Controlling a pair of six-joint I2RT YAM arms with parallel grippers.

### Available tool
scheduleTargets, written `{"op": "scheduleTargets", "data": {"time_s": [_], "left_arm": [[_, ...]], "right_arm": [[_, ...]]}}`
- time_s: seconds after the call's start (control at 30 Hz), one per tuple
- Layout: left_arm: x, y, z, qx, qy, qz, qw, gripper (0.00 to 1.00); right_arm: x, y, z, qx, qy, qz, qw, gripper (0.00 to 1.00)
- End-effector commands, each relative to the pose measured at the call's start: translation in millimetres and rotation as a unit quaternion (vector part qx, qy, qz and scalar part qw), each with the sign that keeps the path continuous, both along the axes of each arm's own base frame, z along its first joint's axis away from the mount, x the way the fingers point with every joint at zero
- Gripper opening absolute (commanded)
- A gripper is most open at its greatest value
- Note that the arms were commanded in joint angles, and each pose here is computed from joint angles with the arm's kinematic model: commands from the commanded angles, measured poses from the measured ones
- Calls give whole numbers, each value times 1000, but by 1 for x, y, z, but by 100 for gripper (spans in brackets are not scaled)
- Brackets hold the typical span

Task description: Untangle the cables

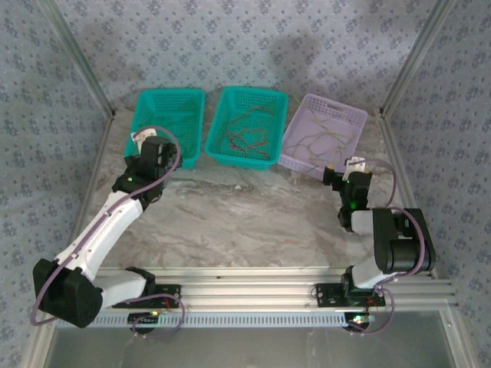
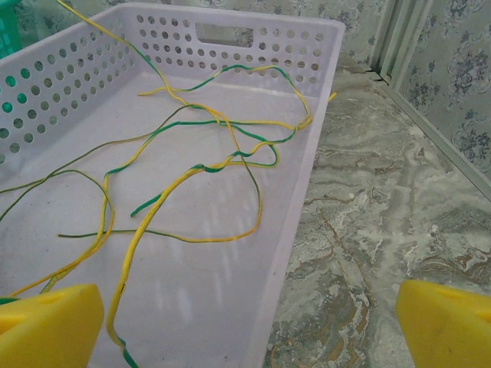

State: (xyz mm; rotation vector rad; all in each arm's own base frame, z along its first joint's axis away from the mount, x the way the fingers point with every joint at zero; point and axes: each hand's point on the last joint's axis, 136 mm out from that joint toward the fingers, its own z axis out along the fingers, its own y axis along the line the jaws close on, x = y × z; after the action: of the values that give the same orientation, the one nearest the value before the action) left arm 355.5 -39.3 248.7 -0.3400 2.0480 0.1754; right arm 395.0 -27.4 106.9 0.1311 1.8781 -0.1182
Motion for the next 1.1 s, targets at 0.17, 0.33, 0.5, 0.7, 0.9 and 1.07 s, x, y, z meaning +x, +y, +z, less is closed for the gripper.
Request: {"op": "scheduleTargets", "data": {"time_s": [0.17,0.33,0.5,0.7,0.9,1.07], "left_arm": [[-11,13,-27,28,10,-9,1000,100],[-23,38,-47,1,15,21,1000,100],[-24,37,-46,-6,3,15,1000,100],[-21,37,-48,-12,-1,19,1000,100],[-21,35,-50,-19,1,16,1000,100],[-20,35,-49,-20,0,16,1000,100]], "right_arm": [[-6,1,-21,-16,40,13,999,100],[-11,10,-10,-23,25,35,999,100],[-27,7,36,-18,8,28,999,100],[-45,30,73,8,-11,41,999,100],[-43,55,33,146,69,79,984,100],[-30,62,20,195,99,79,973,100]]}}
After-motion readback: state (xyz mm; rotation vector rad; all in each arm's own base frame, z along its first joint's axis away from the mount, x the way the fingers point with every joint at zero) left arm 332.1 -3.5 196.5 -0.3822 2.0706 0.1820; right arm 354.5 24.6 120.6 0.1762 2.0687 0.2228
